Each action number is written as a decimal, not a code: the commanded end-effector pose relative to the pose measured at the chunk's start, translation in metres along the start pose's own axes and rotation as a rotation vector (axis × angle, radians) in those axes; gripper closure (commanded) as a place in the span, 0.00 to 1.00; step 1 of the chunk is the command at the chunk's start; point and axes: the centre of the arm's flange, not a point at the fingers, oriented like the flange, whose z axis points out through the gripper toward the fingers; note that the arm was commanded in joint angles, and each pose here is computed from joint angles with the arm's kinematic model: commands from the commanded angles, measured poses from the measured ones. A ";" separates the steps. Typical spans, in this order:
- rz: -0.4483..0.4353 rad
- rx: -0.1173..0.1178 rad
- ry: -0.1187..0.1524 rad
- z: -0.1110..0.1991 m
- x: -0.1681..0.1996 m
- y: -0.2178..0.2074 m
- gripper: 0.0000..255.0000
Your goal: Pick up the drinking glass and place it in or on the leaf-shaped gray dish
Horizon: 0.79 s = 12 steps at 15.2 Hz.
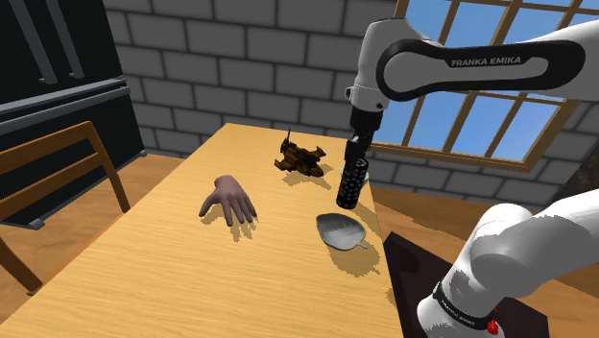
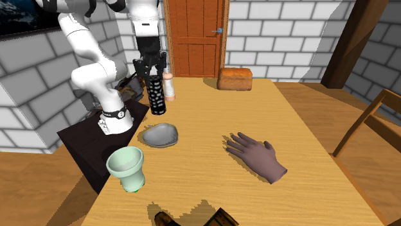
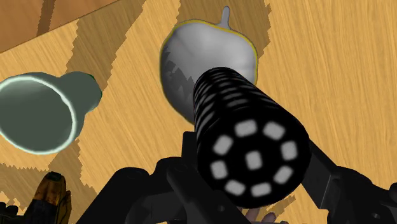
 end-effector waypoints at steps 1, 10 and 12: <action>-0.002 0.000 0.000 0.005 -0.010 0.010 1.00; -0.002 0.000 0.000 0.053 -0.009 0.010 1.00; -0.002 0.000 0.000 0.063 -0.009 0.010 1.00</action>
